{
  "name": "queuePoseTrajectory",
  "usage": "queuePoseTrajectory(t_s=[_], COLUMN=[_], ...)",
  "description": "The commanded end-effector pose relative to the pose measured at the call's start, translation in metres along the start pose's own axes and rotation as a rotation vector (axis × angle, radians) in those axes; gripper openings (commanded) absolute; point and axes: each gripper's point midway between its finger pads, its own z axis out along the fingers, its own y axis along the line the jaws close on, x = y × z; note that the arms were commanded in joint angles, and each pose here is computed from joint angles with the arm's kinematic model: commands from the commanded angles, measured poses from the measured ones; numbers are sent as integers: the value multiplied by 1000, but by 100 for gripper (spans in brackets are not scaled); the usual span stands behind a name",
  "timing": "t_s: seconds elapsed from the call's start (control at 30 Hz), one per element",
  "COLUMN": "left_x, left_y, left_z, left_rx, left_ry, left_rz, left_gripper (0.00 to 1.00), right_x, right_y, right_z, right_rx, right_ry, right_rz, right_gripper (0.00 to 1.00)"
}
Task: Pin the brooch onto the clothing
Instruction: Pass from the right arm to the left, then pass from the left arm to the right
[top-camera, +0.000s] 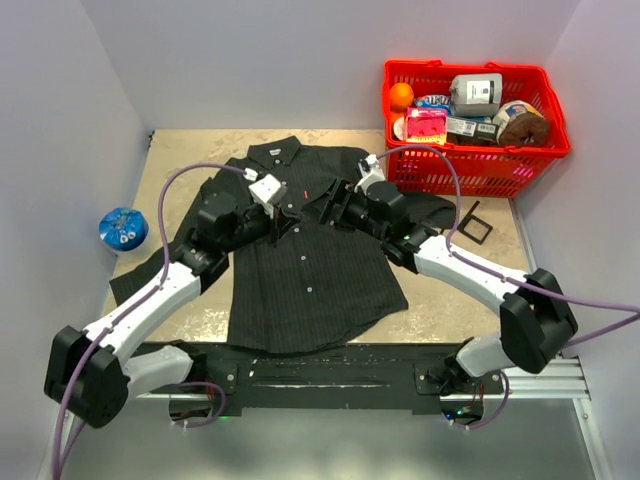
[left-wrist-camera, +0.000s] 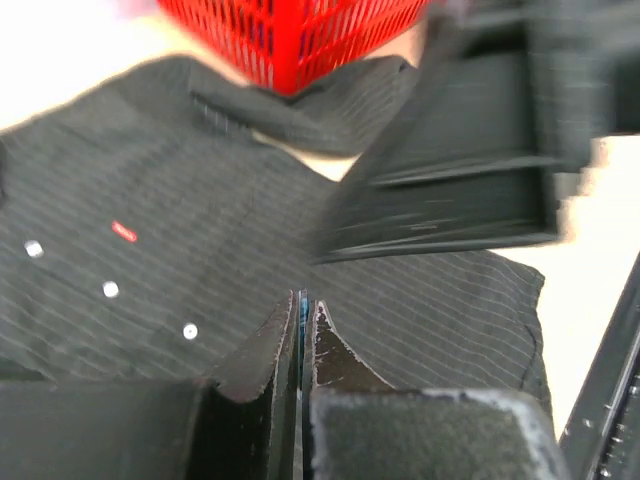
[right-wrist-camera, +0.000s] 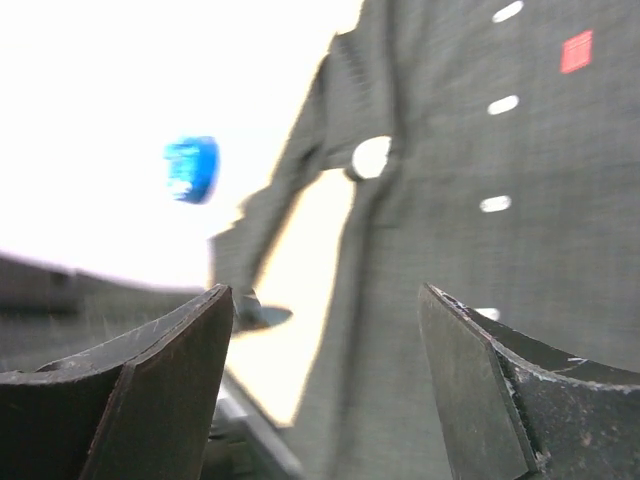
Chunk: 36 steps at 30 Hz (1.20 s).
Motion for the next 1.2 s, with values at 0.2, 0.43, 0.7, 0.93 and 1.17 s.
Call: queuePoseTrajectory(t_s=[0.2,0.43,0.7,0.93,1.17], left_x=[-21,-19,-17,-12,9], left_y=[13,14,10,-13,-17], left_z=[-9,-9,-7,9,18], left_rx=[-218,-251,-283,-256,-256], left_ry=[-155,-170,-181,-163,-89], left_rz=[227,235,241,308,359], left_gripper=[0,0,0,0,1], right_x=[-7,1,11,21,25], right_y=[52,49,54,52,44], right_z=[7,11,17,18,18], right_rx=[-239,-236,-261,-278,-254], right_ry=[-2,25,59,81,79], right_rz=[377,439,480,522,523], right_gripper=[75,74,72,66,47])
